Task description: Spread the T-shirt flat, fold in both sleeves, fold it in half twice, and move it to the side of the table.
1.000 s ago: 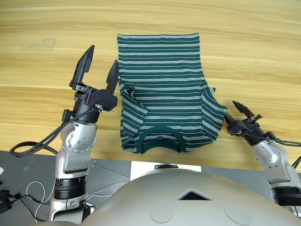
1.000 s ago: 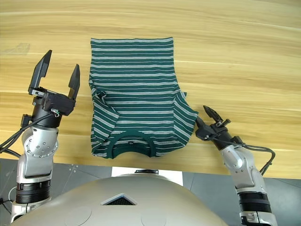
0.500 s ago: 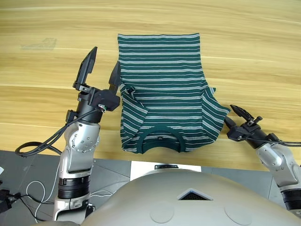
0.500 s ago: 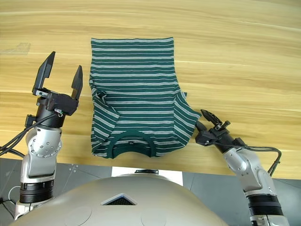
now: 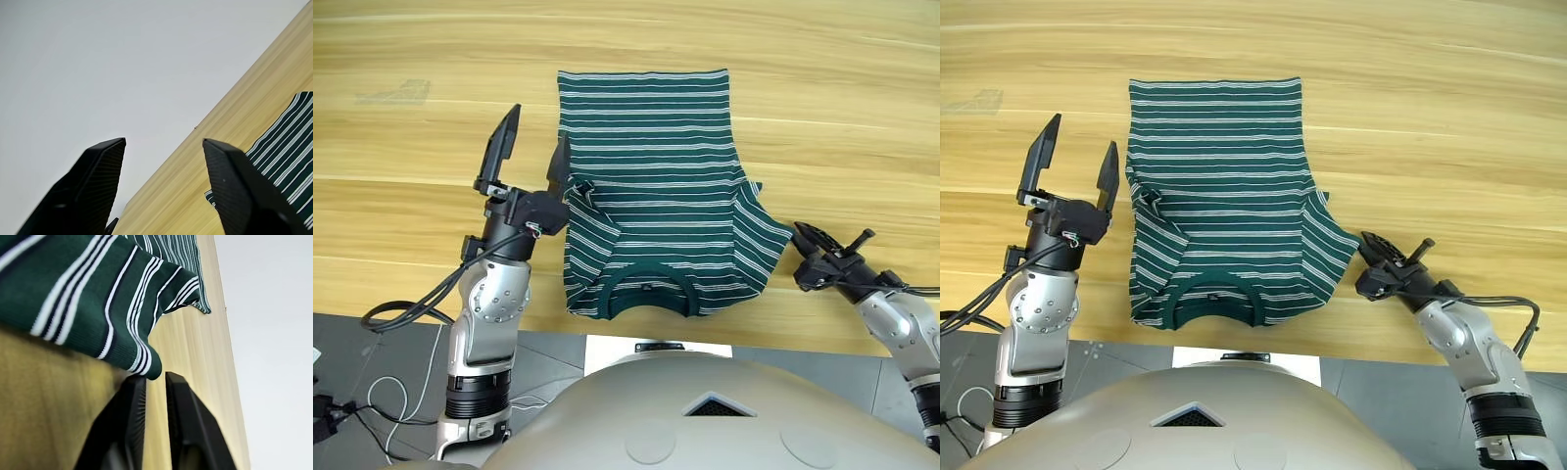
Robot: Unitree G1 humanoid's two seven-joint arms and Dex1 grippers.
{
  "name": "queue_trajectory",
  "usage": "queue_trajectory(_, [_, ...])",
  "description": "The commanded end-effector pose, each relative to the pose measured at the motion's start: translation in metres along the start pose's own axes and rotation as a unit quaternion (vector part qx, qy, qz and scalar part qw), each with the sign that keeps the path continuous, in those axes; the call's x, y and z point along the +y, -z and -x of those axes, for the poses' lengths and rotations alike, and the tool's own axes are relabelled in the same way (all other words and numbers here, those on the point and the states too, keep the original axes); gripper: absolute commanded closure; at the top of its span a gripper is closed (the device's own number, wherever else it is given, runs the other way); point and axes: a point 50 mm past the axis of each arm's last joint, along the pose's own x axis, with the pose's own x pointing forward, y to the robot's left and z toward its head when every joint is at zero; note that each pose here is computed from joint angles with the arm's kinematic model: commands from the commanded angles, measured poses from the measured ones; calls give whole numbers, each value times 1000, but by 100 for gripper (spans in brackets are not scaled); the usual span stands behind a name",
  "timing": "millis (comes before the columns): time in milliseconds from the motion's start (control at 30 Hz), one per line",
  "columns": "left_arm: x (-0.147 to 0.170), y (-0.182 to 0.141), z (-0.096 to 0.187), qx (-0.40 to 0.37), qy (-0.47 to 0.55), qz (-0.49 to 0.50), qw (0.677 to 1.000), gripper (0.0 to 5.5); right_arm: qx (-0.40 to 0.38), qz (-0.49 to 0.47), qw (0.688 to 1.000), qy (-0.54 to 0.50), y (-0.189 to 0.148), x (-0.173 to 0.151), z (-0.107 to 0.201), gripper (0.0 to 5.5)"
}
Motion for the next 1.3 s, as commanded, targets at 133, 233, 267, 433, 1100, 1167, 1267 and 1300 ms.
queue_trajectory(133, [-5, 0, -2, 5, 6, 1, 1000, 256, 2, 39, 997, -66, -1, 16, 3, 505])
queue_trajectory(233, [-8, 1, -1, 8, 8, 5, 1000, 256, 4, 41, 997, -72, 0, 17, 3, 505])
queue_trajectory(267, [-9, 1, -1, 8, 8, 6, 1000, 256, 6, 40, 996, -74, 1, 18, 3, 505])
queue_trajectory(433, [-10, 1, 0, 10, 9, 7, 1000, 256, 1, 42, 994, -98, 0, 20, 3, 409])
queue_trajectory(1100, [-21, 4, 0, 17, 13, 22, 1000, 256, -14, 106, 984, -140, -1, 22, 0, 351])
queue_trajectory(1167, [-22, 4, -1, 15, 13, 22, 1000, 256, -17, 105, 984, -140, -2, 22, -1, 351])
queue_trajectory(1267, [-22, 4, -3, 12, 13, 21, 1000, 256, -20, 96, 986, -136, -3, 22, -4, 370])
queue_trajectory(1300, [-21, 4, -3, 11, 13, 21, 1000, 256, -21, 94, 986, -135, -3, 22, -4, 388])
